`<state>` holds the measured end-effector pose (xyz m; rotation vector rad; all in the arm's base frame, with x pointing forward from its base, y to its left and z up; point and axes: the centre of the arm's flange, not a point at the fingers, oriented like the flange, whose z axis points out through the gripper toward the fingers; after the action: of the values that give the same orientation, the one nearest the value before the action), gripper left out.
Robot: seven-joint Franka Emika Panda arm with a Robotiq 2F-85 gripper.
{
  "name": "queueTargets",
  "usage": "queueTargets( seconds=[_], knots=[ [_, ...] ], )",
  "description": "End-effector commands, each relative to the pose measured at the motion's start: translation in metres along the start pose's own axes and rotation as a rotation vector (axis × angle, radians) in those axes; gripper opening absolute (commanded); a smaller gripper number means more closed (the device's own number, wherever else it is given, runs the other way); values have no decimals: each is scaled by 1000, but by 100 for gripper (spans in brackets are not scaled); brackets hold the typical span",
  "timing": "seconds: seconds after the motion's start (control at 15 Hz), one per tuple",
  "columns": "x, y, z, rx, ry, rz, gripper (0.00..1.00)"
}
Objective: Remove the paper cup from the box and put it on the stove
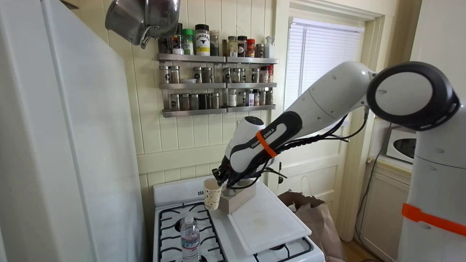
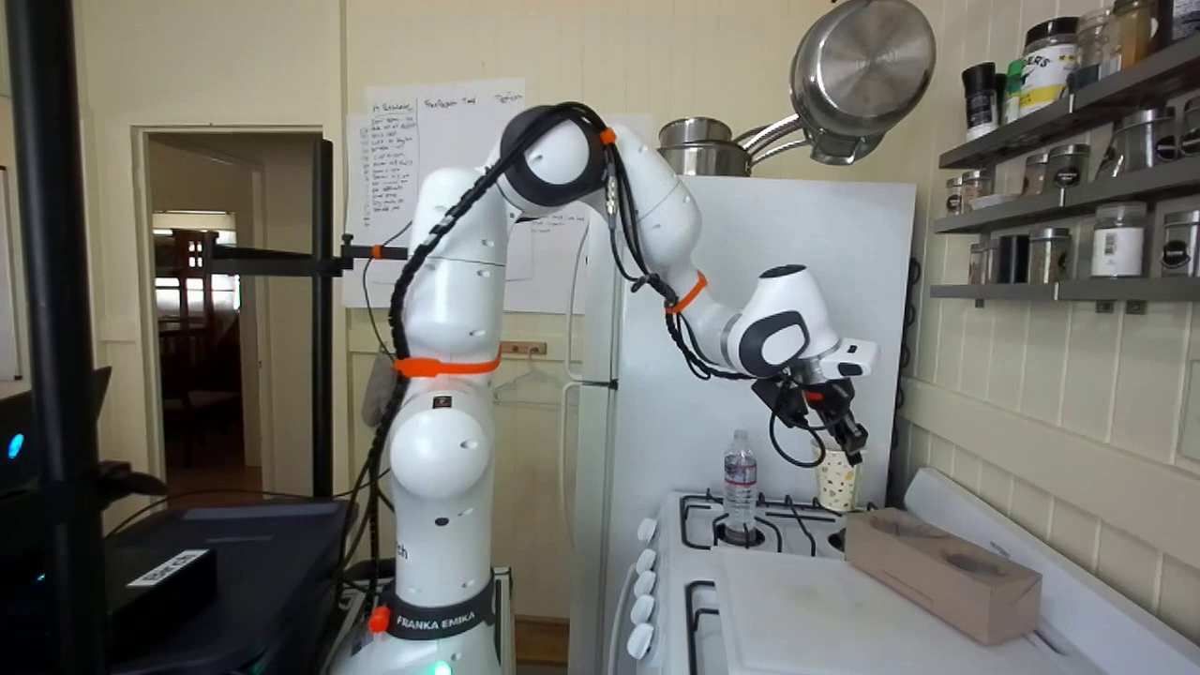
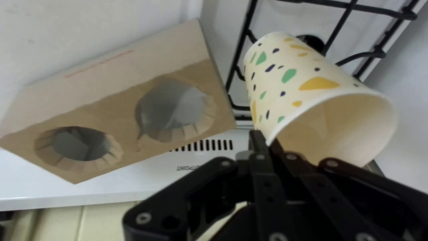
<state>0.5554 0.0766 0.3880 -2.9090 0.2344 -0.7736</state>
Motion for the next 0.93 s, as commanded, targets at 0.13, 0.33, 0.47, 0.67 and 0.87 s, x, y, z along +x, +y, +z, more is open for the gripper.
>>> queueTargets(
  seconds=[0.13, 0.33, 0.47, 0.67, 0.87],
  knots=[
    [23, -39, 22, 39, 16, -39, 3],
    [40, -51, 34, 53, 31, -47, 3],
    [47, -50, 44, 50, 37, -44, 1],
    [62, -51, 66, 19, 6, -43, 1],
    [71, -51, 88, 2, -19, -52, 1]
  ],
)
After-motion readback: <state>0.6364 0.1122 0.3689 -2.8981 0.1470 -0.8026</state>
